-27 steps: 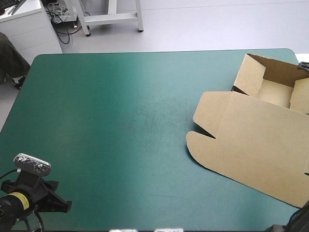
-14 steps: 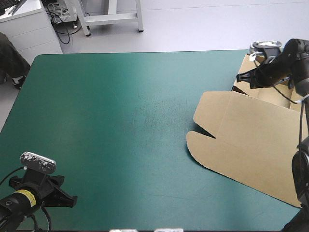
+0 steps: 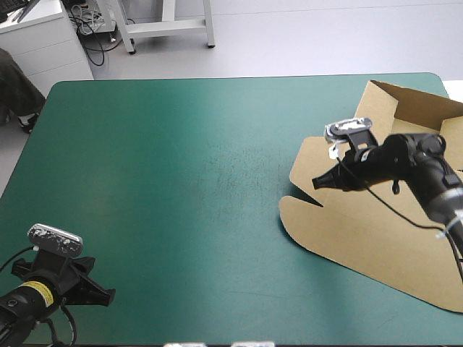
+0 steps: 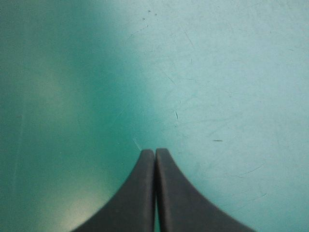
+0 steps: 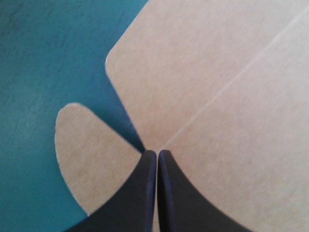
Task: Fold the box
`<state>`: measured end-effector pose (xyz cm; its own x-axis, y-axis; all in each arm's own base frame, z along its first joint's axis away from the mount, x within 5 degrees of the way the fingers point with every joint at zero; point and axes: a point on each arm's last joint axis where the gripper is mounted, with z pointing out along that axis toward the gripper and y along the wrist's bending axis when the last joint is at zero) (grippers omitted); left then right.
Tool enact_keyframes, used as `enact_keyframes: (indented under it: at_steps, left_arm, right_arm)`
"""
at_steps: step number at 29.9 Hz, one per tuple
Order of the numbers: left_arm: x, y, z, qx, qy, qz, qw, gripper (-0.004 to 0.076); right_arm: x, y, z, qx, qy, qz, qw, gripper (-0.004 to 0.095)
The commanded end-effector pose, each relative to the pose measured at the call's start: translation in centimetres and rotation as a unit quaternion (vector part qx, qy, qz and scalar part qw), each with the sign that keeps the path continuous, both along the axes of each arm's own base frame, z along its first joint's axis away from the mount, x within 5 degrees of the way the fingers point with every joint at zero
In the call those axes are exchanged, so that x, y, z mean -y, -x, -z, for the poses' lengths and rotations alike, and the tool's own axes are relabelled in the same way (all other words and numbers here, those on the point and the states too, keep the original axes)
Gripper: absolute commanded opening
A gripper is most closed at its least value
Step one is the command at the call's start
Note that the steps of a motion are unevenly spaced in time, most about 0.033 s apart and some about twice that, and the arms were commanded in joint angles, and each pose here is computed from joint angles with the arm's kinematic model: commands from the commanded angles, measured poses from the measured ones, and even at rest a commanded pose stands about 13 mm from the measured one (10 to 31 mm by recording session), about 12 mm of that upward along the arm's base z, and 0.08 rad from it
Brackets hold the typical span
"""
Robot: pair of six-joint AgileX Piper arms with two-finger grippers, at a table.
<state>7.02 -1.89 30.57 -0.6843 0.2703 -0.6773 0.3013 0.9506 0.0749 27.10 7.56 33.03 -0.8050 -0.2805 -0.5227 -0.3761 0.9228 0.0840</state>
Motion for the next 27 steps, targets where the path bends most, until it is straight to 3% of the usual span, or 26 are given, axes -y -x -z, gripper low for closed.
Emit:
enact_keyframes:
  at_steps: [1,14,27]
  left_arm:
    - [0.2,-0.5,-0.9,0.033,0.012,0.002,0.999,-0.0032]
    - [0.5,-0.1,-0.7,0.014,0.031,0.009,0.999,-0.0032]
    - [-0.6,2.7,2.1,0.074,0.06,0.035,0.995,-0.0032]
  right_arm:
    - [0.0,3.5,-0.3,0.051,-0.029,-0.004,0.998,-0.0004]
    - [2.6,14.5,4.3,0.075,-0.05,0.003,0.996,-0.0004]
    - [3.7,18.8,4.4,0.153,-0.065,-0.004,0.986,-0.0004]
